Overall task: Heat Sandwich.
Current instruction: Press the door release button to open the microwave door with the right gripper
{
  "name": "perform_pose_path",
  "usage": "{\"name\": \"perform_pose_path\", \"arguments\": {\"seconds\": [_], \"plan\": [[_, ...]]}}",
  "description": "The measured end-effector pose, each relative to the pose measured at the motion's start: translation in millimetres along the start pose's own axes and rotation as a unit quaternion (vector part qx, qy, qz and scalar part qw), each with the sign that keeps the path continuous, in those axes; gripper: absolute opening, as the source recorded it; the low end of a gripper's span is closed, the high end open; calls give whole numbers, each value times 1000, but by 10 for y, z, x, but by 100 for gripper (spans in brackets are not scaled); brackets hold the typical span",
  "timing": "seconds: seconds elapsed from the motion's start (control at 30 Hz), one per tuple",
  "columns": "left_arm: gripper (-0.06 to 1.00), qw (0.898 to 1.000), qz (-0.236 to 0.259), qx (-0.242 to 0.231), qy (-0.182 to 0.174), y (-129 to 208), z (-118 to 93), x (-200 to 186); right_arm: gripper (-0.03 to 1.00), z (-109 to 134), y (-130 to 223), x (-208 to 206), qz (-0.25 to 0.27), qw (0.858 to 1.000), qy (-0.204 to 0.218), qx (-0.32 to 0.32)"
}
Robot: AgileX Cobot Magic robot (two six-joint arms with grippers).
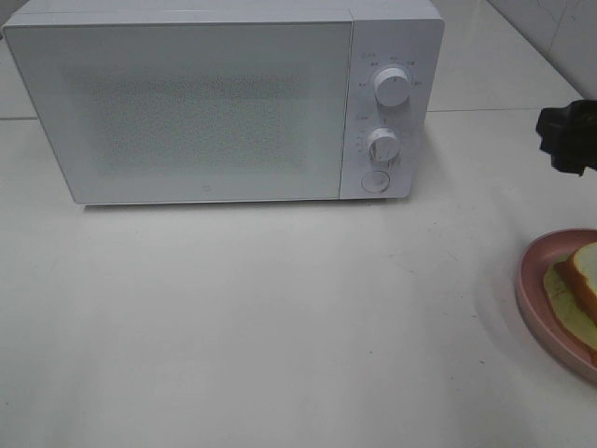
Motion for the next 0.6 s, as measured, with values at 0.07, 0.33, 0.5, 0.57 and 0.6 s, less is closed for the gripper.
{"name": "perform_pose_path", "arguments": {"seconds": [0.07,0.33,0.5,0.57,0.6], "plan": [[96,1000,0,0,0,0,0,0,79,86,67,43,0,1000,-9,-10],[96,1000,0,0,0,0,0,0,78,436,222,169,-11,999,-26,-37],[96,1000,0,0,0,0,0,0,78,634,278,188,-28,998,-18,-57],[96,1000,0,0,0,0,0,0,78,749,339,190,-30,997,-11,-67],[96,1000,0,0,0,0,0,0,78,797,369,189,-27,997,-12,-69]]}}
Point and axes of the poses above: a point on each arm's last joint axis where the gripper is mounted, x pointing out along that axis toward the gripper, z along the wrist's bending axis when the last joint is at zero, y = z × x, the point moved 1 cm from there along x, pointing out along that axis toward the gripper, and after that the axes turned 8 degrees about -x, right-handed, at the moved point
